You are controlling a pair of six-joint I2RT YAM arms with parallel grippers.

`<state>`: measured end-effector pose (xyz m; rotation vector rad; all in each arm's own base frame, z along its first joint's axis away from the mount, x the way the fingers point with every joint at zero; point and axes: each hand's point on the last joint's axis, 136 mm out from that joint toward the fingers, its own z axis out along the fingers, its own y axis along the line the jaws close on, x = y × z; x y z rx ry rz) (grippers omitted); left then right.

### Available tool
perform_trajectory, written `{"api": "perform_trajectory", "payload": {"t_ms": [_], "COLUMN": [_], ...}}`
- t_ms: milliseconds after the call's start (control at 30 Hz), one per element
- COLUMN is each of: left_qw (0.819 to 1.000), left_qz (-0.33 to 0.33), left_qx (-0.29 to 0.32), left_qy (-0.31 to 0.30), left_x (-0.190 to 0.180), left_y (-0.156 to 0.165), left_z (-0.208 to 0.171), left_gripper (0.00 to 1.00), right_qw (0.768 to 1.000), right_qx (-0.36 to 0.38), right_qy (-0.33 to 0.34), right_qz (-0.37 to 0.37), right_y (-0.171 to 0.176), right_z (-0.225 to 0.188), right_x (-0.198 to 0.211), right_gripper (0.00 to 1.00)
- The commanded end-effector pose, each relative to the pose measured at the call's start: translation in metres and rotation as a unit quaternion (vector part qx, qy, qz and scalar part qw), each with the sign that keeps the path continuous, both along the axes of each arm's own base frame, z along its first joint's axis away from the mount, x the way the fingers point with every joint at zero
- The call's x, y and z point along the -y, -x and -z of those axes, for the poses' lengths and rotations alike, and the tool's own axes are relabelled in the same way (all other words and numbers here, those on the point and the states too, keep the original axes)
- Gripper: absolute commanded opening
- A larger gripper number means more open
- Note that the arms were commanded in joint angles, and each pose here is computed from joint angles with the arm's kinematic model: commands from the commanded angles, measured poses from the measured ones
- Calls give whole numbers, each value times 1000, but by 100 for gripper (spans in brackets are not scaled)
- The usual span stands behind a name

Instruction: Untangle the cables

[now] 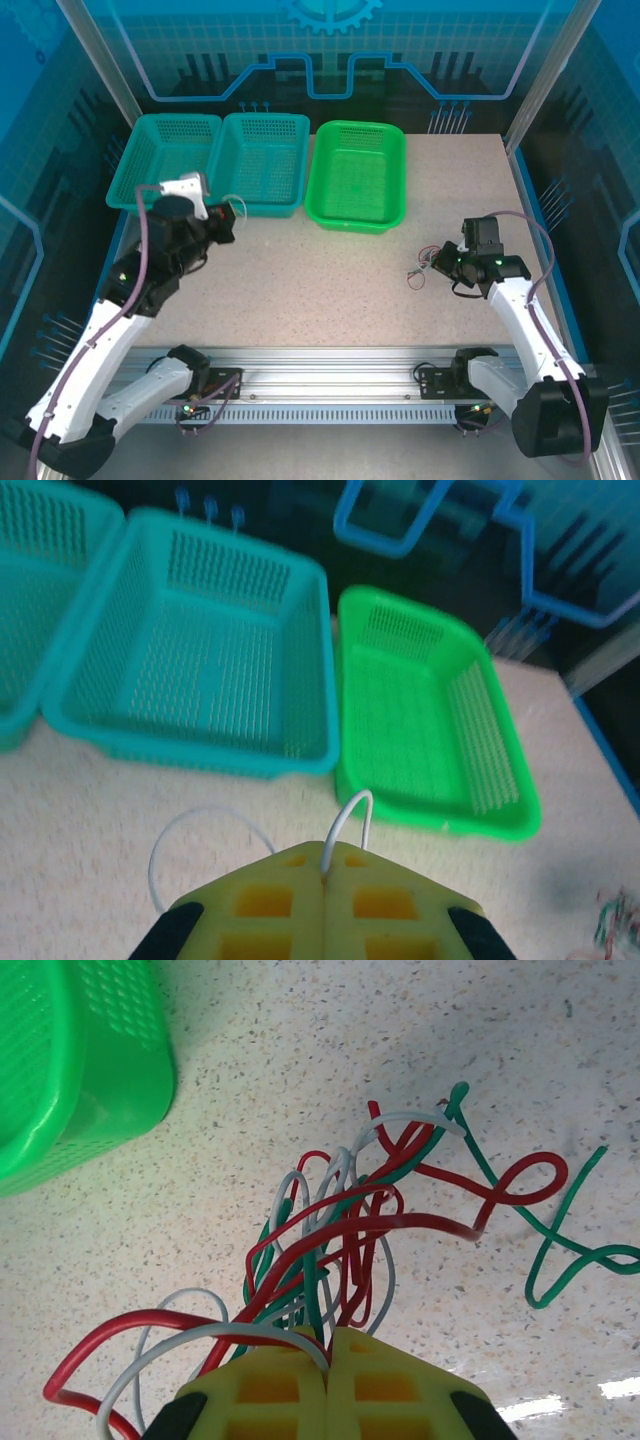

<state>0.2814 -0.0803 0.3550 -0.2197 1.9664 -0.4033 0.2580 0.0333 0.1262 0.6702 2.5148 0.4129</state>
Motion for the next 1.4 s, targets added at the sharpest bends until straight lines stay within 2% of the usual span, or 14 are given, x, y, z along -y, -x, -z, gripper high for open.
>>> {"api": "perform_trajectory", "payload": {"t_ms": [0,100,167,367,533,767,800,867,967,1033,1200,1367], "left_qw": [998,993,991,984,981,972,969,962,955,956,967,975], "left_qz": [-22,-66,-97,-168,-195,-207,-209,-215,-219,-215,-183,-118], "left_qx": [34,59,62,48,6,-108,-126,-166,-193,-191,-142,-58], "left_qy": [-50,-73,-67,-35,0,29,28,32,51,56,102,181], "left_x": [-21,-50,-72,-143,-196,-239,-243,-250,-253,-249,-221,-162], "left_y": [-13,-38,-58,-128,-182,-231,-232,-232,-226,-220,-199,-156], "left_z": [-44,-78,-91,-93,-62,25,35,58,71,67,29,-16], "left_gripper": [0,0,0,0,0,0,3,25,50,58,59,55], "right_qw": [1000,999,999,998,998,997,997,997,996,996,993,985], "right_qx": [10,15,17,31,39,46,47,50,52,55,63,85], "right_qy": [-24,-29,-34,-53,-51,-57,-57,-58,-63,-68,-80,-100], "right_qz": [-2,-9,-14,-27,-29,-29,-29,-32,-35,-35,-53,-112], "right_y": [1,3,5,10,15,19,19,19,19,18,13,6], "right_z": [-6,-11,-14,-28,-37,-43,-44,-48,-50,-52,-59,-77], "right_x": [-5,-8,-10,-18,-17,-19,-19,-20,-22,-23,-33,-60], "right_gripper": [0,0,0,0,0,0,0,0,0,0,0,0]}}
